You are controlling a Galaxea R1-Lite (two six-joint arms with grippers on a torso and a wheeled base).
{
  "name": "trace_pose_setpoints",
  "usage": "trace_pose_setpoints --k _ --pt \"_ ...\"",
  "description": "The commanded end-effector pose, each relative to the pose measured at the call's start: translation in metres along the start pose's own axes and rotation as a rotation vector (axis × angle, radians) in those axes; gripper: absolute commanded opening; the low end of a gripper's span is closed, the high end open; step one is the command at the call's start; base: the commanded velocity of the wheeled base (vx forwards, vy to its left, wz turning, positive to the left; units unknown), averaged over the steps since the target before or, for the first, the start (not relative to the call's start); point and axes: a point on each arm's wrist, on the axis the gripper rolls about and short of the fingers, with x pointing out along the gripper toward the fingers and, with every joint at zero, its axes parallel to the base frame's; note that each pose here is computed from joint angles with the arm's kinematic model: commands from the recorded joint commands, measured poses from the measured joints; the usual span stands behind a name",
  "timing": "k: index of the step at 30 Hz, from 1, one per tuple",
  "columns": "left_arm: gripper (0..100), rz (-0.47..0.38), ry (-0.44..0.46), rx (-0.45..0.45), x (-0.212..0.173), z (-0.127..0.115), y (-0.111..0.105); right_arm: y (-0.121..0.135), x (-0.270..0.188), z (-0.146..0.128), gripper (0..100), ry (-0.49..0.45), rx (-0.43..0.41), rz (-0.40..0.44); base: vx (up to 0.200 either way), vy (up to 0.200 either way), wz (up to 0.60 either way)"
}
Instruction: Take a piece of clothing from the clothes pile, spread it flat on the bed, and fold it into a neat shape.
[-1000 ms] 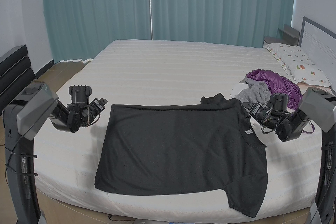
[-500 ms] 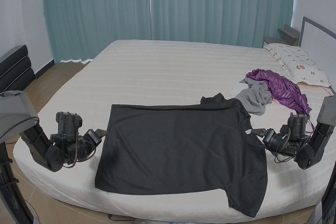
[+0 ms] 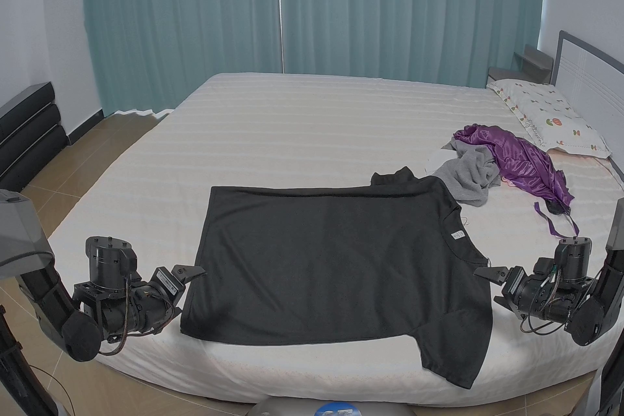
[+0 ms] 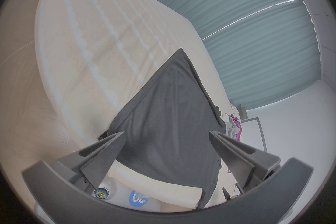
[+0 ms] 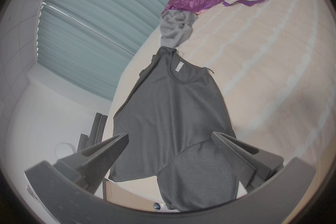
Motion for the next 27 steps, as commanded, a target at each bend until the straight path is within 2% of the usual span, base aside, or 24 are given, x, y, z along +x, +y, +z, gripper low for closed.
trace_pose_setpoints --k 1,7,13,16,22,27 --pt "100 -0.008 0.004 0.003 -0.002 -0.002 -0.001 -0.002 -0.002 -0.004 100 0.011 0.001 -0.007 0.000 -0.200 0.00" --pt "100 -0.002 0.006 -0.022 -0.001 -0.002 0.000 -0.002 -0.001 -0.009 100 0.032 -0.001 -0.010 0.000 -0.200 0.00" --pt "100 0.009 0.003 -0.016 0.000 -0.003 0.001 -0.003 -0.001 -0.009 100 0.034 0.003 -0.014 0.000 0.000 0.00" --pt "100 0.034 0.017 -0.007 -0.005 -0.008 0.009 -0.004 0.000 -0.010 100 0.043 0.002 -0.019 0.000 0.000 0.00" --pt "100 0.092 0.035 0.132 -0.021 -0.015 0.035 -0.010 0.005 -0.014 100 0.067 0.008 -0.045 0.000 0.000 0.00" --pt "100 0.168 0.070 0.151 -0.016 -0.022 0.051 -0.010 0.004 -0.014 100 0.062 0.010 -0.036 0.000 0.000 0.00"
